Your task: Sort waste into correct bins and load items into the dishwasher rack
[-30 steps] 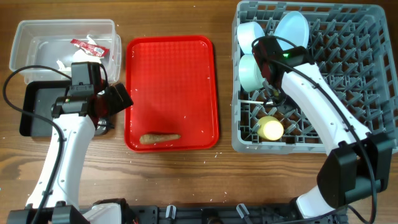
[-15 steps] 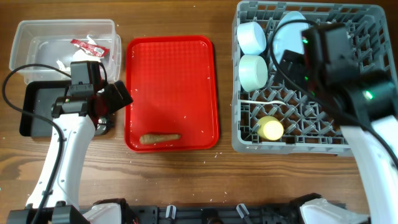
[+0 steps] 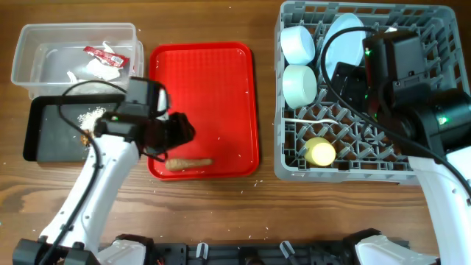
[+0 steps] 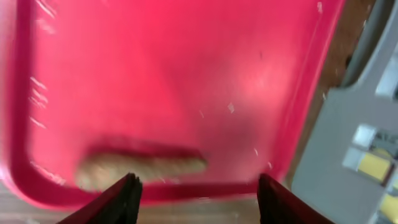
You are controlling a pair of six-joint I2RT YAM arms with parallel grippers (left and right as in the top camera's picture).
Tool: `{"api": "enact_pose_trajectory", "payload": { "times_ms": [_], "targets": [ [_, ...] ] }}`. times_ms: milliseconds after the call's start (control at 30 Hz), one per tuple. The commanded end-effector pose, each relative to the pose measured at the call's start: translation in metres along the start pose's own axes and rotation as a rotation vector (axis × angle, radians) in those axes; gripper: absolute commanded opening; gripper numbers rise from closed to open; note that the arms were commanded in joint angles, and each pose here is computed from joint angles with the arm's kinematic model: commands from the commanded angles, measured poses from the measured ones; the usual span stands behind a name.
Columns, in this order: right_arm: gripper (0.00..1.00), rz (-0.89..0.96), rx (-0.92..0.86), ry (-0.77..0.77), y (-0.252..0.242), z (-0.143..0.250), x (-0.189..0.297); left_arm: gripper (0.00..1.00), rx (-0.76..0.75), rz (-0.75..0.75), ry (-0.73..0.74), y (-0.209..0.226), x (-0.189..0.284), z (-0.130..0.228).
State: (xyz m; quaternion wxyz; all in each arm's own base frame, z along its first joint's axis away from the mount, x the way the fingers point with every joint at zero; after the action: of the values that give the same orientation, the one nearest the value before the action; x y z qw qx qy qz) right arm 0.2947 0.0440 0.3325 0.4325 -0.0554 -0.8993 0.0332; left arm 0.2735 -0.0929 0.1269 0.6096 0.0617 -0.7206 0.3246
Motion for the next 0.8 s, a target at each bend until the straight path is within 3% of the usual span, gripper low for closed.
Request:
{"api": "enact_pose_trajectory", "payload": {
  "times_ms": [0,133,233,500,567,667,767],
  "targets": [
    [1.00,-0.028,0.017,0.005,0.006,-0.002,-0.001,0.70,0.337,-0.201,-0.105,0.021,-0.015,0.023],
    [1.00,-0.029,0.018,0.006,0.006,-0.002,-0.001,0.64,0.602,-0.311,-0.246,0.048,-0.031,0.043],
    [1.00,-0.029,0.018,0.006,0.006,-0.002,-0.001,0.65,0.759,-0.346,-0.282,0.068,-0.048,0.049],
    [1.00,-0.026,0.021,0.018,0.005,0.001,-0.001,0.64,0.754,-0.346,-0.295,0.074,-0.089,0.039],
    [1.00,-0.024,0.022,0.024,0.006,0.001,-0.003,0.55,0.758,-0.346,-0.309,0.075,-0.088,0.036],
    [1.00,-0.023,0.026,0.031,0.006,0.002,-0.004,0.25,0.737,-0.347,-0.312,0.075,-0.088,0.035],
    [1.00,-0.022,0.026,0.031,0.006,0.002,-0.004,0.18,0.666,-0.314,-0.308,0.066,-0.081,0.027]
  ]
}}
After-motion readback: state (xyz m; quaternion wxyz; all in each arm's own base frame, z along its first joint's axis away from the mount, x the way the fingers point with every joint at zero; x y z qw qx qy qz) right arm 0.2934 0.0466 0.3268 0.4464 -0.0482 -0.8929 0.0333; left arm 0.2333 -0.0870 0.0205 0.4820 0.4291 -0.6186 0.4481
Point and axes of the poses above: each gripper's point midway between its finger pads, its own x axis back along the fingers, its own y axis along the line the jaws close on, z = x × y, the point moved 2 cm from there along x, back along the fingers, and after that the axes turned 13 degrees about x, right-handed, at the moved point
